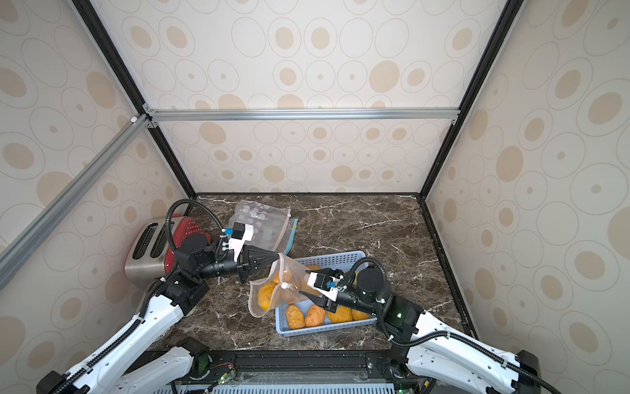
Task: Put the potatoes into a zipper bag and zip it
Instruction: Place the zipper food storage bag at the center of the board.
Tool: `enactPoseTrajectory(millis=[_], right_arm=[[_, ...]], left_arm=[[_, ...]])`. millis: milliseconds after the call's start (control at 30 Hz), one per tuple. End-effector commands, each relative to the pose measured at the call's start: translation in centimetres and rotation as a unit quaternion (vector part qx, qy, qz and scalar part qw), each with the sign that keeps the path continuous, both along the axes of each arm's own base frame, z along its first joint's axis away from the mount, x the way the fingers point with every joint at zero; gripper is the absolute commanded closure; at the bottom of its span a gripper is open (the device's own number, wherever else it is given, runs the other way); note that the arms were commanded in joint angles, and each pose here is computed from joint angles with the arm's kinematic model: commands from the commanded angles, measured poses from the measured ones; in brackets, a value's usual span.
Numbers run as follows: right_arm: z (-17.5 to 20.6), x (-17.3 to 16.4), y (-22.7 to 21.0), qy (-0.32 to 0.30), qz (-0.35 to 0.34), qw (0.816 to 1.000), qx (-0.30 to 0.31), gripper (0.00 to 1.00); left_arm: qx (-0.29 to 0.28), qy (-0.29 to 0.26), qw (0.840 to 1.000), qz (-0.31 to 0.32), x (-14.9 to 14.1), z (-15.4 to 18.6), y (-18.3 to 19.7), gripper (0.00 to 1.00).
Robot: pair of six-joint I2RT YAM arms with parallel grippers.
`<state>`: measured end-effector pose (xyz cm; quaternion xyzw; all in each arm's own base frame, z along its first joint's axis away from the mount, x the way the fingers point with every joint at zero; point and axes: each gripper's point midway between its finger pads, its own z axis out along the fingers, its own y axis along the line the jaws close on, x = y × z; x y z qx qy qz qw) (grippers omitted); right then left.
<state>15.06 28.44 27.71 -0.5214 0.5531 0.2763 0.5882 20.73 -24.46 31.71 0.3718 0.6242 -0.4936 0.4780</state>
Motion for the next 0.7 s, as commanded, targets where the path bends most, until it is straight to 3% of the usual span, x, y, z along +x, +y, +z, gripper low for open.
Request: enactPoseTrajectory(millis=[0, 200, 300, 667], right_arm=[[-0.7, -0.8, 1.0, -0.01, 0.037, 0.999, -0.01, 0.45], [-1.2, -1.2, 2.5, -0.019, 0.076, 0.997, -0.015, 0.47], [-0.2, -1.6, 3.0, -0.024, 0.091, 0.996, 0.0, 0.53], [-1.4, -0.8, 3.6, -0.052, 0.082, 0.995, -0.035, 0.65]], left_arm=[[-0.007, -0.013, 1.0, 0.012, -0.2, 0.4, 0.4, 1.0], [0.007, 0.0, 0.999, 0.033, -0.1, -1.1, 0.9, 1.0], [0.019, 0.004, 0.999, 0.043, 0.3, -1.5, 0.9, 1.0], [0.027, 0.018, 0.998, 0.046, 0.8, -1.6, 0.9, 1.0]])
